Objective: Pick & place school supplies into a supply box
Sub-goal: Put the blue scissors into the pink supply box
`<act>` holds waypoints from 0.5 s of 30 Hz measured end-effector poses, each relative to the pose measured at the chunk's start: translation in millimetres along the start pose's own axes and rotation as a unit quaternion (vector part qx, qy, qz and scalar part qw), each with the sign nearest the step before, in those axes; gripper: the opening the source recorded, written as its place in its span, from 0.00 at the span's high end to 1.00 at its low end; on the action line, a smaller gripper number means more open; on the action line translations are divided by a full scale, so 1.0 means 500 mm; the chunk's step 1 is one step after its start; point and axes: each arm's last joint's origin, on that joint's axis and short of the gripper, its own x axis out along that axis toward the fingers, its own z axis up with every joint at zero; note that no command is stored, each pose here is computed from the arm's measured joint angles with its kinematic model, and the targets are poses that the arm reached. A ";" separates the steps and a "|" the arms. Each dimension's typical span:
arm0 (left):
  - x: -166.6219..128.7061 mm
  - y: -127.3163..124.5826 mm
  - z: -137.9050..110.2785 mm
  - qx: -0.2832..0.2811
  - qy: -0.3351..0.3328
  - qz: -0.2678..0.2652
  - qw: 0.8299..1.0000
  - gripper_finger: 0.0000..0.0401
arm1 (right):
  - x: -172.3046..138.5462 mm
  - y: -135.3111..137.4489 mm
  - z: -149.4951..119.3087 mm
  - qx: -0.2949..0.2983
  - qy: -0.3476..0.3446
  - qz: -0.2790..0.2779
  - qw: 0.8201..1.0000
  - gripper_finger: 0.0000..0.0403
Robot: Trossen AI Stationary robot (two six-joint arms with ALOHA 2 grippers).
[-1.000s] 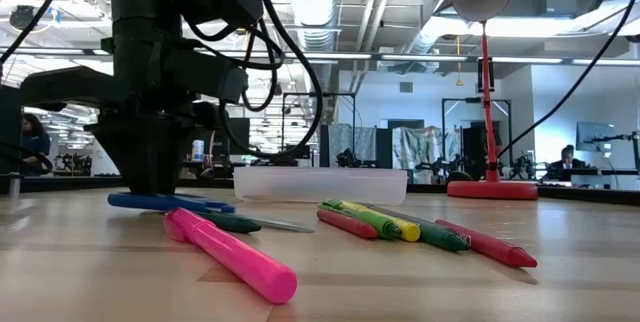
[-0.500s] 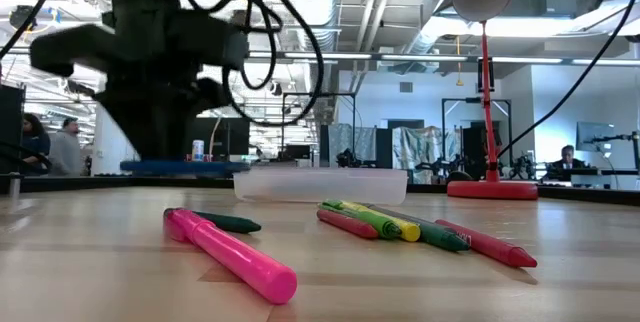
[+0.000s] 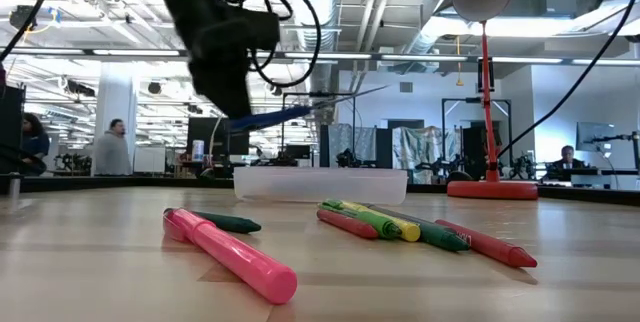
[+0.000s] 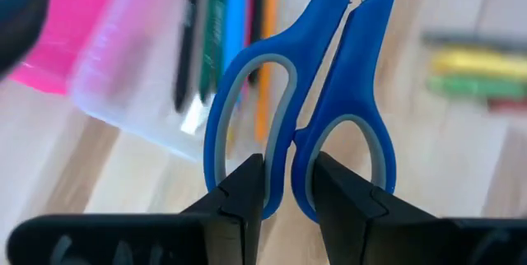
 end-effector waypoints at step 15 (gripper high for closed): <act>0.041 0.069 0.056 -0.073 -0.069 0.015 0.995 0.78 | 0.019 -0.016 0.008 0.009 0.013 -0.025 1.000 0.70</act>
